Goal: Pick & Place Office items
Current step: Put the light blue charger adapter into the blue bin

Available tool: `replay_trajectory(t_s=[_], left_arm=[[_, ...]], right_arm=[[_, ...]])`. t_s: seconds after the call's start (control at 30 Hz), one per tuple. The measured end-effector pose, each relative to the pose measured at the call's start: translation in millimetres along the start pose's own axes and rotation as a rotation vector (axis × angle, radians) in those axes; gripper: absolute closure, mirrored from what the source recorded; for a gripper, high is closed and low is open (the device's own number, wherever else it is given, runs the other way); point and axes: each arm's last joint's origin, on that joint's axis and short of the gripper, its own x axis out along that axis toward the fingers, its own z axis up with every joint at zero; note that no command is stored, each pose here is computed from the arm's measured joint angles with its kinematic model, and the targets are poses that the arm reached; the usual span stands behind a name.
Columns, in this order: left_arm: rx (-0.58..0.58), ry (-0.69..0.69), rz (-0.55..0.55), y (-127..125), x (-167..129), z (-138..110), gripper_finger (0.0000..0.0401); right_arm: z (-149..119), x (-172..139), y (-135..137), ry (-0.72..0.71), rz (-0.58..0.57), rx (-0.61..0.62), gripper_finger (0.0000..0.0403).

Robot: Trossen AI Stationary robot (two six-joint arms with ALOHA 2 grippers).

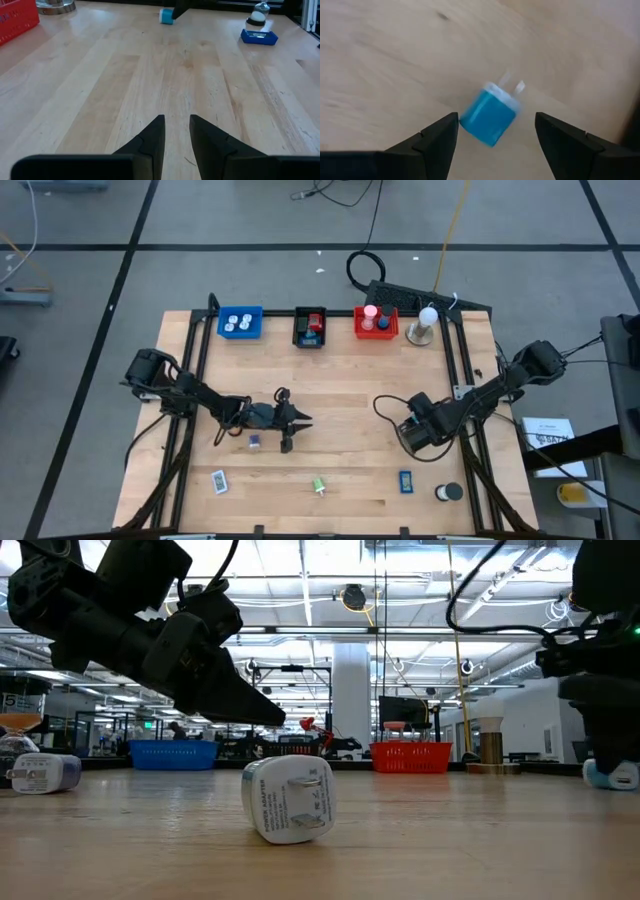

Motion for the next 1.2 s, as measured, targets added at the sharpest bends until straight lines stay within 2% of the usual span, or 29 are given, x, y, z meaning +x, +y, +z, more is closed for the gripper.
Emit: replay_trajectory(t_s=[0.13,0.47,0.77,1.0,1.1,1.2], left_arm=[[0.000,0.000,0.000,0.0,0.0,0.0,0.0308],[-0.010,-0.001,0.000,-0.1,0.1,0.2,0.0308],[-0.033,-0.004,0.013,1.2,0.3,0.5,0.0308],[-0.109,-0.007,0.046,10.9,2.4,1.9,0.0308],[-0.176,-0.006,0.059,18.2,3.8,2.6,0.0308],[-0.256,0.008,0.013,28.4,5.9,3.8,0.0308]], right_arm=[[-2.4,-1.6,-4.5,0.045,-0.031,-0.001,0.0147],[-12.8,-4.9,-1.0,-0.025,0.023,0.053,0.0151],[-17.8,15.8,-6.7,-0.050,0.041,0.076,0.0211],[-16.5,16.1,-5.4,-0.101,0.059,0.053,0.0270],[-16.5,16.2,-4.7,-0.104,0.065,0.025,0.0275],[-15.3,15.9,-2.5,-0.152,0.084,-0.048,0.0267]])
